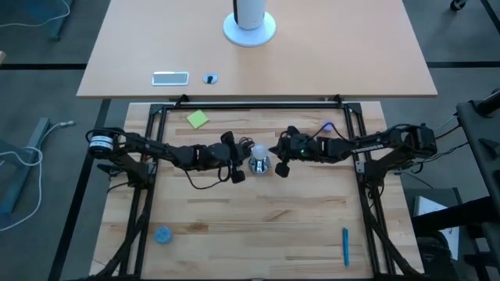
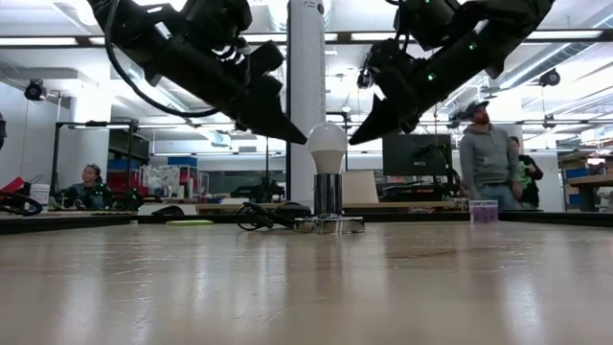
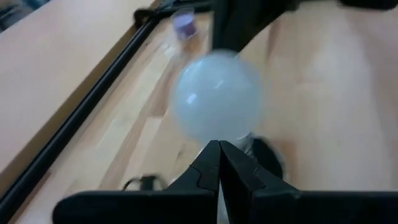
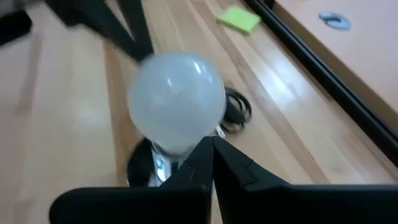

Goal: Screw lightbulb
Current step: Remove the white lightbulb from the silver lamp

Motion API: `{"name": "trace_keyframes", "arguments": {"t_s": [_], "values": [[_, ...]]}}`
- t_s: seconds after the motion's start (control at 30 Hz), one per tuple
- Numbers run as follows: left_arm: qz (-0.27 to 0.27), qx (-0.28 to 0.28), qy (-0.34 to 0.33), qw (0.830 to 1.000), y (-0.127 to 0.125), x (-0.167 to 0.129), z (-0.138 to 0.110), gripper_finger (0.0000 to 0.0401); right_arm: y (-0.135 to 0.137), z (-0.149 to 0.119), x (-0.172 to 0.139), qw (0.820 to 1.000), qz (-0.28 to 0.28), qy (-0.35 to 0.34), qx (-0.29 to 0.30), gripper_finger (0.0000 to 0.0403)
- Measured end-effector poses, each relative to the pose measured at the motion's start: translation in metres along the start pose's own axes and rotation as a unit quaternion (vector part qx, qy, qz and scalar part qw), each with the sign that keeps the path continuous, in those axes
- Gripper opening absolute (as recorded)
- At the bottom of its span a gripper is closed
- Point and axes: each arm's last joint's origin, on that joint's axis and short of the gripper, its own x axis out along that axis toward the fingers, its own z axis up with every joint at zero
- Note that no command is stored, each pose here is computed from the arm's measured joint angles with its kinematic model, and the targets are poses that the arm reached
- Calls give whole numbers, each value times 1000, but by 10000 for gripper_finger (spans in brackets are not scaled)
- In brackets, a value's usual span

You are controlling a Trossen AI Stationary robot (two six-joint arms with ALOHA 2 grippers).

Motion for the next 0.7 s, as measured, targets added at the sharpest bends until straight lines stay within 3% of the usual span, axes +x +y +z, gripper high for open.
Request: {"name": "trace_keyframes", "arguments": {"t_s": [0.2, 0.3, 0.37, 0.7], "values": [[27, -6, 17, 999, 3, -3, -1, 0, -1, -2, -5, 1000, -6, 19, -8, 0], [44, -9, 14, 999, 5, -3, -1, 0, 3, 0, -8, 998, 60, 15, -11, 0], [49, -12, 1, 999, 6, -1, 1, 0, 4, 1, -8, 997, 72, 12, -8, 0], [16, -3, -12, 1000, 5, 3, 1, 0, 3, 0, 2, 999, 40, -3, -1, 0]]}}
